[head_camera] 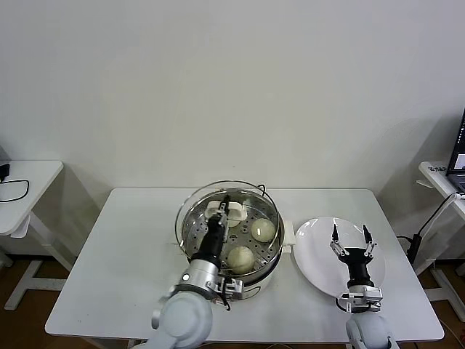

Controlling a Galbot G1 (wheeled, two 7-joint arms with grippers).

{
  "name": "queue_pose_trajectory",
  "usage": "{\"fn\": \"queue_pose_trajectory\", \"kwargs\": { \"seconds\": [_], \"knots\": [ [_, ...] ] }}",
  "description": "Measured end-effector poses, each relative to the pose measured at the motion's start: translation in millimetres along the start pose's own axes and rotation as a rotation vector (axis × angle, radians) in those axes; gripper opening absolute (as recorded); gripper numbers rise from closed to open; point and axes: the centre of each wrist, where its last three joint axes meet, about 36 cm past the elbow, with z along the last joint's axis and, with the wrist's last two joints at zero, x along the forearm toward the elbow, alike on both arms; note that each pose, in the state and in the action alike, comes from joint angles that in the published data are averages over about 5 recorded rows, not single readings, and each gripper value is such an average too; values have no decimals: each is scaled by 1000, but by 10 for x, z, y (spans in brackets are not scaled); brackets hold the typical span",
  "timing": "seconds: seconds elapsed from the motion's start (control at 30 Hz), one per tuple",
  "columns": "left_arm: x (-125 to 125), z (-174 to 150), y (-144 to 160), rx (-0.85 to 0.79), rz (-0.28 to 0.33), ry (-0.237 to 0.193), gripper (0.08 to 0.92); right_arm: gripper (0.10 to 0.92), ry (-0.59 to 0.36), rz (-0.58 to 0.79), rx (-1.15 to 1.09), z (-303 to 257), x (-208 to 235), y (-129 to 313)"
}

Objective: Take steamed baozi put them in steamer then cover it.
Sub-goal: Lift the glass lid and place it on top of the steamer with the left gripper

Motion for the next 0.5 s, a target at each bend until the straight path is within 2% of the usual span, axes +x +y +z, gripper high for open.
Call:
{"fn": "queue_pose_trajectory", "kwargs": {
  "seconds": [0.5],
  "knots": [
    [-97, -138, -251, -51, 36, -9, 186, 823, 2, 1, 0, 29, -10, -5]
  ]
}}
